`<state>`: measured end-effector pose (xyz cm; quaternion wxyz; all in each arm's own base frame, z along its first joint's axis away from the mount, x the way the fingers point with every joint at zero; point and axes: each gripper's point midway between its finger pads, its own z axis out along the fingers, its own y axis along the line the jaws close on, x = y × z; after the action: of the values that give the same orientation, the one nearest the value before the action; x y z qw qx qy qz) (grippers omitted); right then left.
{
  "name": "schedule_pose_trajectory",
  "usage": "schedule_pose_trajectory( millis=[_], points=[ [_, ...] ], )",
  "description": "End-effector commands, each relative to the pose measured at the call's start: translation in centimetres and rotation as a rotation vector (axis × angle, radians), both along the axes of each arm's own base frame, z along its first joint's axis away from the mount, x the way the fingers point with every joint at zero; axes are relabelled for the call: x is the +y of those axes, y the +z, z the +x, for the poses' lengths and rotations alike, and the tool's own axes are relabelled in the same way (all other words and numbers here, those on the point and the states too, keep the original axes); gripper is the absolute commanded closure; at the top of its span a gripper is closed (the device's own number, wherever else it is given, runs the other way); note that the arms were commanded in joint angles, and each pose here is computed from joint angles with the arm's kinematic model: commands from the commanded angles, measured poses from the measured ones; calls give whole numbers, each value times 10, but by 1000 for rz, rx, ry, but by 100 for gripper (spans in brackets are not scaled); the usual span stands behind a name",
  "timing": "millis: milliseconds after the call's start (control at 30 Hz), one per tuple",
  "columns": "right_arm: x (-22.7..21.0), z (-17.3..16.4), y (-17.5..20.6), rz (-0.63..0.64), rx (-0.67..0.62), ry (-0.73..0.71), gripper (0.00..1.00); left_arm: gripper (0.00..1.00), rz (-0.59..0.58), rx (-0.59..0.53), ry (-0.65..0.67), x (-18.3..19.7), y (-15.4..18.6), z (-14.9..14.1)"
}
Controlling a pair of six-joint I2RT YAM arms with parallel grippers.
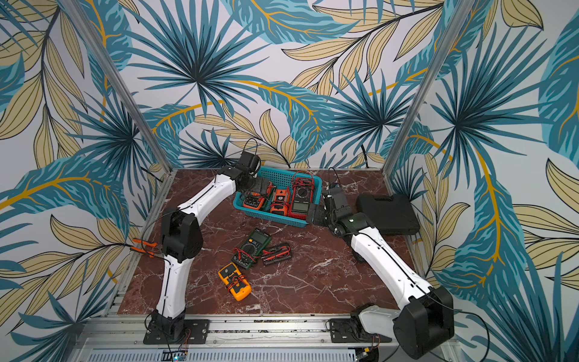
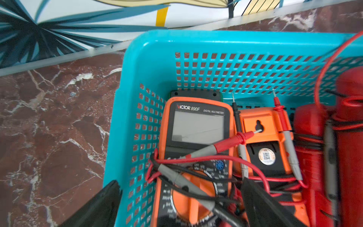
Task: Put the multimeter into the basket
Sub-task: Place the multimeter in the basket, then pick up the multimeter from the center of the board.
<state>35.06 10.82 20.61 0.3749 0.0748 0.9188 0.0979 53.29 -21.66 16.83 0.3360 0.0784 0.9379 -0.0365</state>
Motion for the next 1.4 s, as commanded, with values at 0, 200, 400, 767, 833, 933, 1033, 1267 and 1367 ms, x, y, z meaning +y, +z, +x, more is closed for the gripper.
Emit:
schedule_pose_trajectory(
  millis=[0,200,400,767,833,933,1033,1267,1367],
  points=[
    [1,-3,12,11,-15,2,1,0,-68,-114,-11,-3,59,-10],
    [1,-6,9,13,-7,4,0,0,-87,-127,-14,7,73,-41],
    [-2,-9,10,9,-9,-3,0,0,-94,-20,-2,26,50,-105],
    [-8,-16,3,11,-2,-40,0,0,-209,61,2,22,-15,-226],
    [-9,-16,1,10,2,-47,0,0,-213,79,-20,12,-26,-240],
    [-10,-17,-2,10,6,-50,1,0,-182,125,-52,3,-45,-257],
    [-10,-17,-2,10,6,-50,0,0,-107,174,-65,3,-65,-267],
    [-11,-17,-2,4,4,-56,1,0,43,215,-60,12,-85,-267],
    [-11,-17,-3,0,6,-53,0,0,101,235,-73,15,-89,-266]
  ],
)
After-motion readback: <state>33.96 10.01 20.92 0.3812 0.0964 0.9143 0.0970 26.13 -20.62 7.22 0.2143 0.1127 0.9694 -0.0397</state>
